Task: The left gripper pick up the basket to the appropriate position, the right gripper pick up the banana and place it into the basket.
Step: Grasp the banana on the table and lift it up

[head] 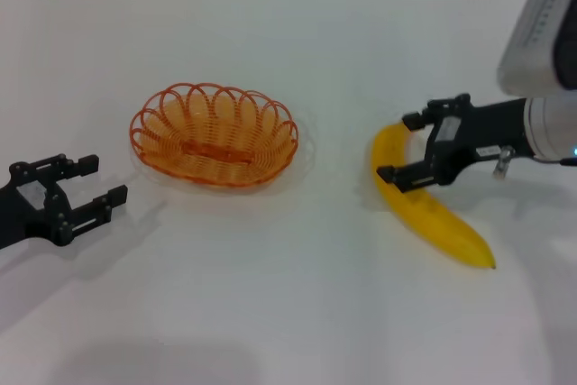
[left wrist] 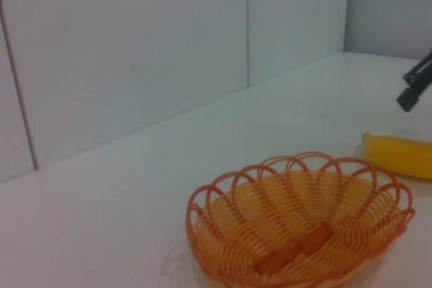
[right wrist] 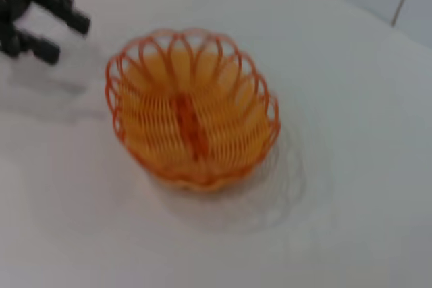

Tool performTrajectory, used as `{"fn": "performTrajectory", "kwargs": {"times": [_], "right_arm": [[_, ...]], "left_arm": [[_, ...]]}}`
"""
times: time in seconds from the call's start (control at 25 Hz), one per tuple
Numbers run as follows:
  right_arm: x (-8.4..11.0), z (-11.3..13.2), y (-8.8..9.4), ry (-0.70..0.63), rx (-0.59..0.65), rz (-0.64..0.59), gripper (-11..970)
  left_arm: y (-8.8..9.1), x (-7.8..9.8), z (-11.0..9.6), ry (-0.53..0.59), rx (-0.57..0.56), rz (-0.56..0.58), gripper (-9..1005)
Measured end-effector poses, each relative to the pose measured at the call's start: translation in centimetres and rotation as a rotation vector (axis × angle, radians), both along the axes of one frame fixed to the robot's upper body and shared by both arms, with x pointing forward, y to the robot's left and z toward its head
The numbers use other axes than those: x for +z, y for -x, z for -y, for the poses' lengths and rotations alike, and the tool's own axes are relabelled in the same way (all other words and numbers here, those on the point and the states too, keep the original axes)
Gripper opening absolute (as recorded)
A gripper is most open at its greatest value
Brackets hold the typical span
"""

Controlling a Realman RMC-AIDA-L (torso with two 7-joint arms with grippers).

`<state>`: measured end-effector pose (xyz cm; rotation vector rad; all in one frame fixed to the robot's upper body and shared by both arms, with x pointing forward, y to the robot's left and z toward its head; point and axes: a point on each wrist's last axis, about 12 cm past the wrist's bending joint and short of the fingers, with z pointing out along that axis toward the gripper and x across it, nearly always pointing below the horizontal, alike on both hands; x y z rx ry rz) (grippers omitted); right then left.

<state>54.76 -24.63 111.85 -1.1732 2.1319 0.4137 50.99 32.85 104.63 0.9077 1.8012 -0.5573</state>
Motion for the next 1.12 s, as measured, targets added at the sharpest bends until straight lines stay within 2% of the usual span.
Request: {"fn": "performTrajectory", "kwargs": {"times": [0.2, 0.4, 0.88, 1.12], "right_arm": [[1.1, -1.9, 1.2, 0.125, 0.0, -0.068, 889], [1.8, -2.5, 1.6, 0.175, 0.015, -0.12, 888], [-0.6, -2.4, -0.1, 0.224, -0.02, -0.196, 888], [-1.2, -2.7, -0.7, 0.235, -0.014, -0.211, 838]], "left_arm": [[0.0, 0.0, 0.0, 0.003, 0.002, -0.004, 601], [0.0, 0.0, 0.0, 0.002, 0.001, -0.004, 601], [-0.1, -0.1, 0.2, 0.006, -0.004, -0.009, 601], [-0.1, -0.1, 0.2, 0.004, -0.004, -0.007, 600]]}}
